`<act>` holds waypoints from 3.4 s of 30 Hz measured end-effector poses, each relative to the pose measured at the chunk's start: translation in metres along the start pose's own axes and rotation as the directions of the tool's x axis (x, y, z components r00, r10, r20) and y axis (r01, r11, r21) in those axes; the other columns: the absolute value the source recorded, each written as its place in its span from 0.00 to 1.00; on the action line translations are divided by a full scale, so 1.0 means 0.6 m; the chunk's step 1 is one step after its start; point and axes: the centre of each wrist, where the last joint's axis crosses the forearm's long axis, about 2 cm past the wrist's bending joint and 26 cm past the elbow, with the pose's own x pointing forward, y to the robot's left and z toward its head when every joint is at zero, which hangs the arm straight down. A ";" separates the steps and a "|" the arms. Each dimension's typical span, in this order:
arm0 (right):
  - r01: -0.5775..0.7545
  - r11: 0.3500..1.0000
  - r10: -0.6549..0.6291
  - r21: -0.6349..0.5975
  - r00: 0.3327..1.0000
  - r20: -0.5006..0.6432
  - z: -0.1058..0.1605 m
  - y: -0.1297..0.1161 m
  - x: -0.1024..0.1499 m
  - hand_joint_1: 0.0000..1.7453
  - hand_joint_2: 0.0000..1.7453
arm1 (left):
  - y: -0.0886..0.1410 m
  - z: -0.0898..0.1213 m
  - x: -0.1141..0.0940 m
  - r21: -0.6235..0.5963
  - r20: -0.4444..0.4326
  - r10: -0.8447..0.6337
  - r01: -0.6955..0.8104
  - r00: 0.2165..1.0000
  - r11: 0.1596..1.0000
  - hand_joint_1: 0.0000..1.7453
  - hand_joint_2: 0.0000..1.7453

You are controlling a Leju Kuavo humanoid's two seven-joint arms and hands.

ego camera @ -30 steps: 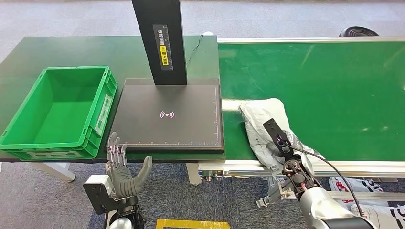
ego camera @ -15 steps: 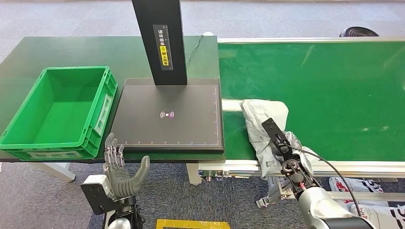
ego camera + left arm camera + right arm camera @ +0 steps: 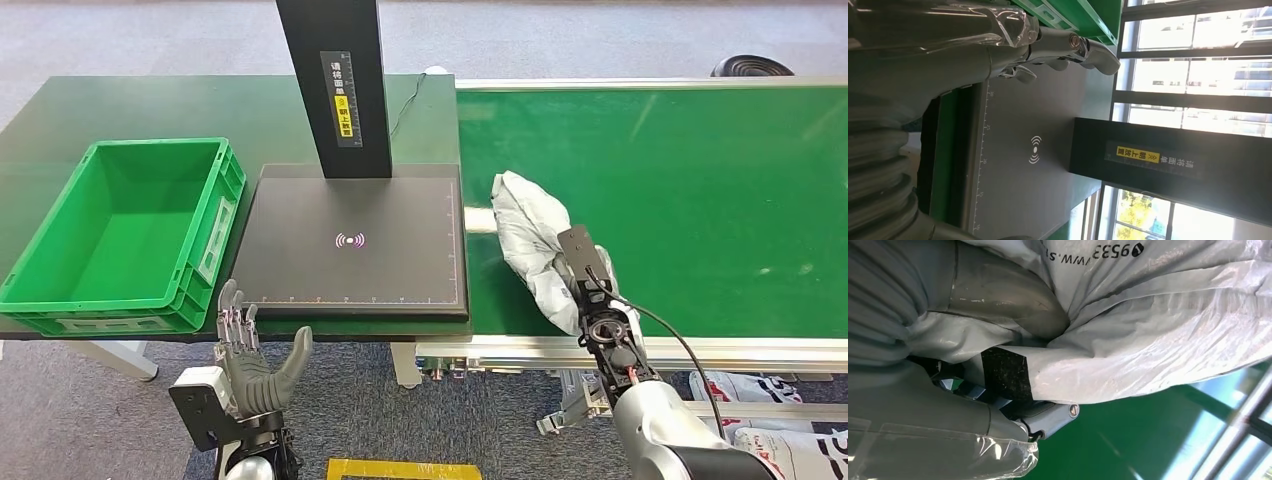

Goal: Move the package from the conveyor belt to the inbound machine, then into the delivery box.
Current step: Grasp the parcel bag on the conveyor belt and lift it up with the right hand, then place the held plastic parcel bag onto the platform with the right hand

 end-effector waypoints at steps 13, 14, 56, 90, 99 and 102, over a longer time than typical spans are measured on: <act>0.070 0.995 -0.044 -0.070 0.949 0.312 -0.076 -0.047 0.116 0.99 1.00 | 0.000 0.000 0.000 -0.003 0.000 0.004 -0.004 1.000 1.000 0.00 1.00; 0.076 0.994 -0.046 -0.076 0.941 0.335 -0.079 -0.049 0.126 0.99 1.00 | 0.000 0.000 0.000 -0.003 -0.001 0.004 -0.004 1.000 1.000 0.00 1.00; -0.024 0.999 -0.007 0.048 0.838 0.545 -0.099 0.000 0.300 1.00 1.00 | -0.007 -0.002 -0.005 -0.032 -0.012 0.025 -0.026 1.000 0.999 0.00 1.00; -0.132 0.940 -0.027 0.314 0.890 0.455 -0.035 0.175 0.460 1.00 1.00 | -0.026 -0.021 -0.019 -0.078 -0.031 0.042 -0.044 0.999 0.996 0.00 1.00; -0.164 0.936 0.010 0.311 0.896 0.444 -0.034 0.179 0.450 0.75 1.00 | -0.027 -0.022 -0.022 -0.077 -0.036 0.036 -0.039 0.999 0.996 0.00 1.00; -0.169 0.937 0.019 0.305 0.898 0.440 -0.034 0.179 0.448 0.00 1.00 | -0.027 -0.022 -0.022 -0.077 -0.035 0.035 -0.038 0.999 0.996 0.00 1.00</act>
